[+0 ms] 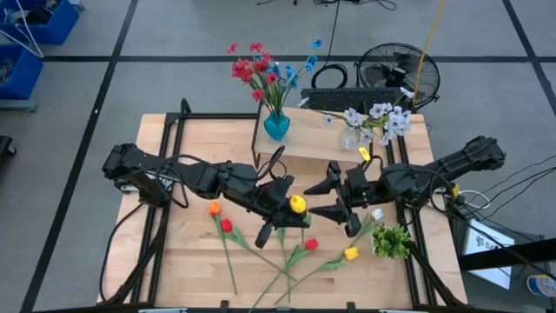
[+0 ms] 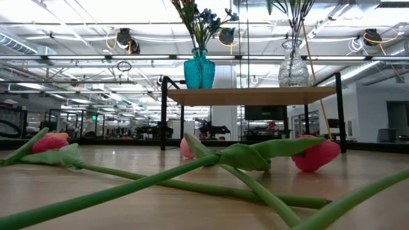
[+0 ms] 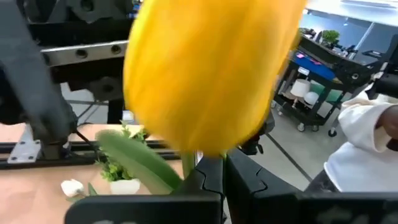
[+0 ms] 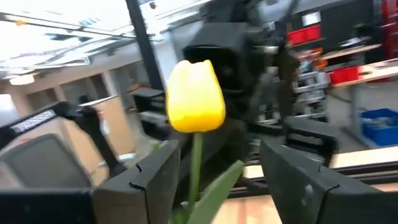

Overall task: Pick and place flowers into a vace then onto a shelf
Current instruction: Put the left yellow tulip into the transparent vase

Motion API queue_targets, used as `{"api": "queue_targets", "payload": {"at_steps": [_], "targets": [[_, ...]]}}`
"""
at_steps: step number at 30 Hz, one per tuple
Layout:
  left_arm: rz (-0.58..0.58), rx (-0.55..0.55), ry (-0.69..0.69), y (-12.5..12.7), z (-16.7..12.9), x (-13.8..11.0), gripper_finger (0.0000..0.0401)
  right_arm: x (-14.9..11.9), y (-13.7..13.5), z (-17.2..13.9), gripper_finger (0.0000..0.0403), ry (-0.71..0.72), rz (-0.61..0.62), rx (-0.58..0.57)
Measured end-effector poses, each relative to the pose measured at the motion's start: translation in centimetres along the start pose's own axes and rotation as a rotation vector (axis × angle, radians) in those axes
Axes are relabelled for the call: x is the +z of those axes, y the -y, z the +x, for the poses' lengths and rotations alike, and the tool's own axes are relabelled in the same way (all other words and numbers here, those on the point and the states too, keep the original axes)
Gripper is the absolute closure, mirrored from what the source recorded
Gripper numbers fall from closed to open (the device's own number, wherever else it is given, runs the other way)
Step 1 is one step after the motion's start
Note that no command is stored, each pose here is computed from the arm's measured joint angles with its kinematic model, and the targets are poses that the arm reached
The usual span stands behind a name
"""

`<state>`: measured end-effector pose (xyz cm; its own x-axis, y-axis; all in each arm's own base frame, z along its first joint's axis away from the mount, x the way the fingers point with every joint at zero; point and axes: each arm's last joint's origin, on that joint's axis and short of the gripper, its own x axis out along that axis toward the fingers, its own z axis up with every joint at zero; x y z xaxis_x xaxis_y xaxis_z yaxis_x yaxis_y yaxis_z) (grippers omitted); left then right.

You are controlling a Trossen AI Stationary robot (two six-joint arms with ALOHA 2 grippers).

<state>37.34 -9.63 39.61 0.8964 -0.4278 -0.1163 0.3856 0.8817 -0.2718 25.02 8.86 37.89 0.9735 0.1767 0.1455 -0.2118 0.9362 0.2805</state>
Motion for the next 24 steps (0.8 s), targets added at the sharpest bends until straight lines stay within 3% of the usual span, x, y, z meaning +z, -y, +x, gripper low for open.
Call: {"api": "queue_targets", "payload": {"at_steps": [3,12,19,24], "targets": [[-0.017,-0.020,-0.007,0.0,0.0,0.0,0.0399,0.1,0.0,0.0,0.0169,0.007,0.044,0.002],[-0.071,-0.042,-0.035,-0.2,-0.1,-0.2,0.0399,-0.3,-0.2,1.3,0.0136,0.073,0.027,0.071],[-0.066,-0.041,-0.037,-0.1,0.0,-0.2,0.0399,-1.7,-0.1,2.5,0.0147,0.045,0.024,0.062],[-0.080,-0.035,-0.082,0.1,0.0,-0.7,0.0400,-0.8,-0.2,2.0,0.0166,0.088,0.030,0.072]]}}
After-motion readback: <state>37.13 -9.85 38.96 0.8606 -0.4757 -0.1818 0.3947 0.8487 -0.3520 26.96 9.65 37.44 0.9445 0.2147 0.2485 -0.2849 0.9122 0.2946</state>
